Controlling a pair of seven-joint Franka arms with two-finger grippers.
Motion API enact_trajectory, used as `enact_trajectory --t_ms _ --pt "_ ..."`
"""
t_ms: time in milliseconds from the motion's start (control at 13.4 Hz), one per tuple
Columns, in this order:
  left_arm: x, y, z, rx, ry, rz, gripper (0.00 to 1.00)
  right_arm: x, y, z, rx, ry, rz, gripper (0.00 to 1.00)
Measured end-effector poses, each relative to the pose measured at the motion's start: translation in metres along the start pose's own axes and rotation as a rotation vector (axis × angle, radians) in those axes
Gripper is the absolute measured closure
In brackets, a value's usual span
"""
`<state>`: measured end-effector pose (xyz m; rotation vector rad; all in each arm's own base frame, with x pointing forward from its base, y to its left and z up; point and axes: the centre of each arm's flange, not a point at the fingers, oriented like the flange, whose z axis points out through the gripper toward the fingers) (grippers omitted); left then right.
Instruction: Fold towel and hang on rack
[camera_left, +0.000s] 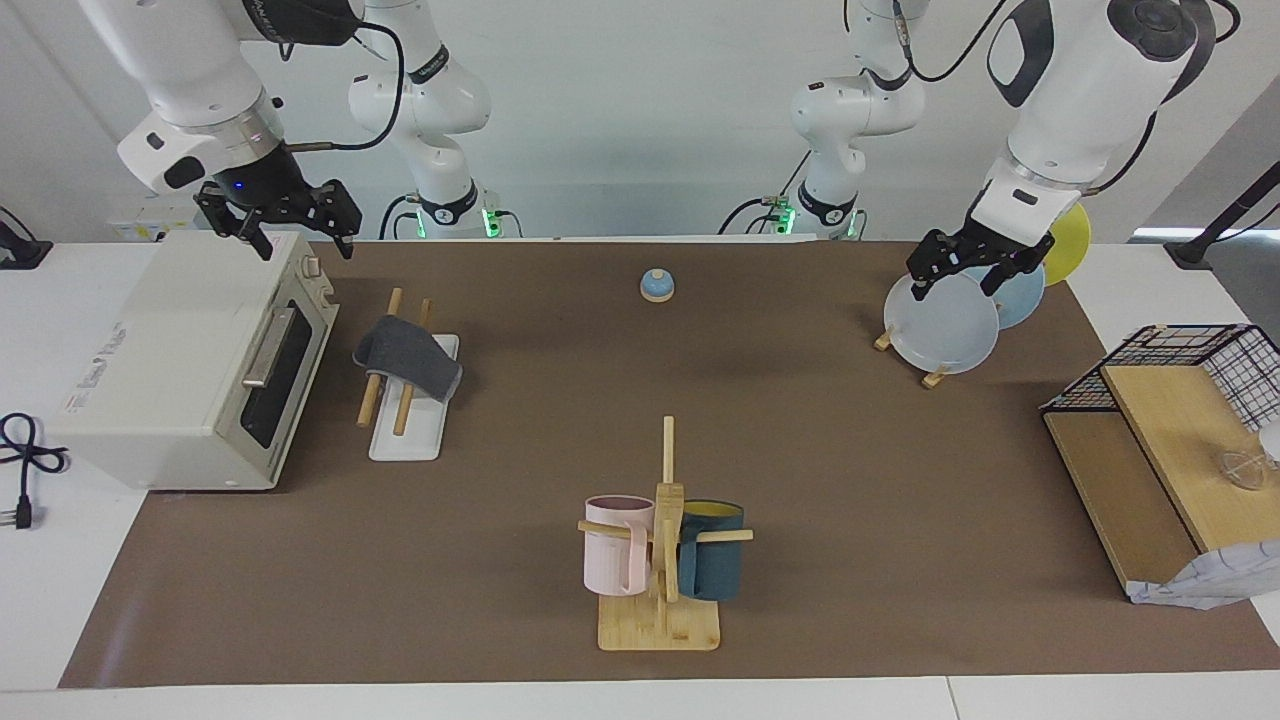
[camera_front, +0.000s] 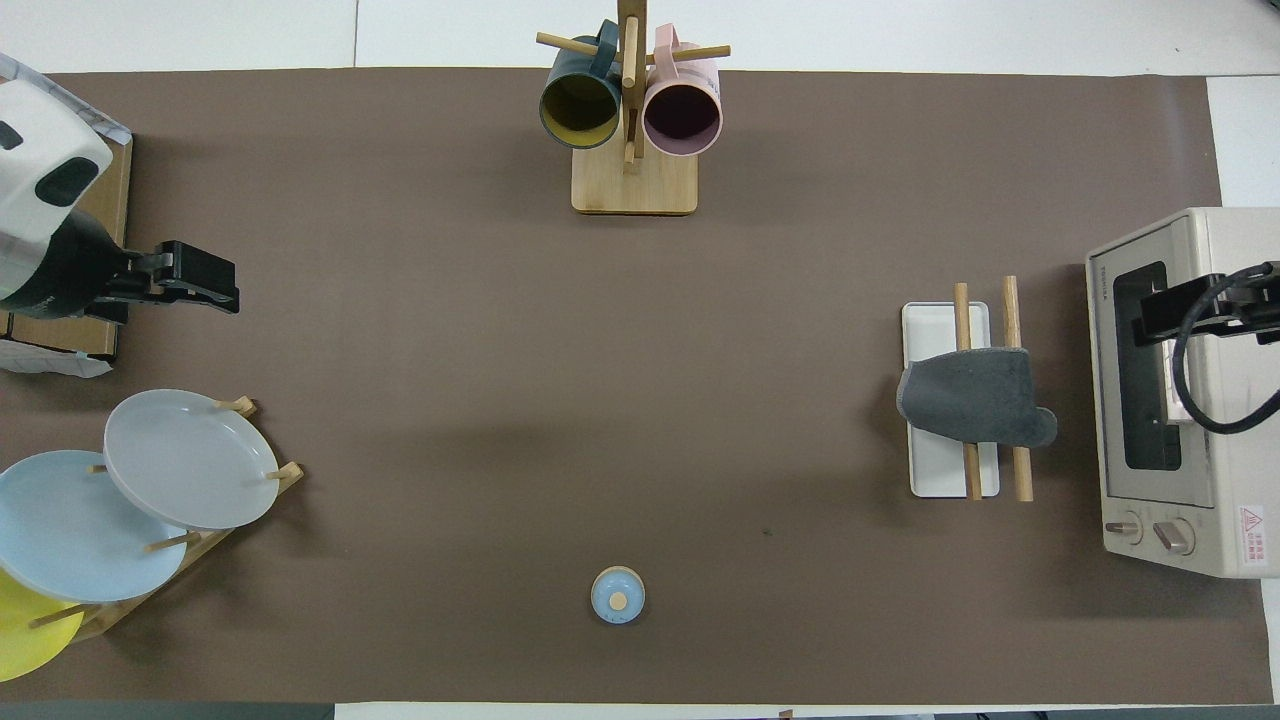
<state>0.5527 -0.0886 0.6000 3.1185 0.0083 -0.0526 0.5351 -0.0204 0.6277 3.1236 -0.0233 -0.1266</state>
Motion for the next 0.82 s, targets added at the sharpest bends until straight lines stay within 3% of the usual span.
enact_trajectory --t_ms 822 --pt "0.000 0.000 0.000 0.000 0.000 0.000 0.00 0.008 0.004 0.025 -0.011 0.001 0.004 0.00"
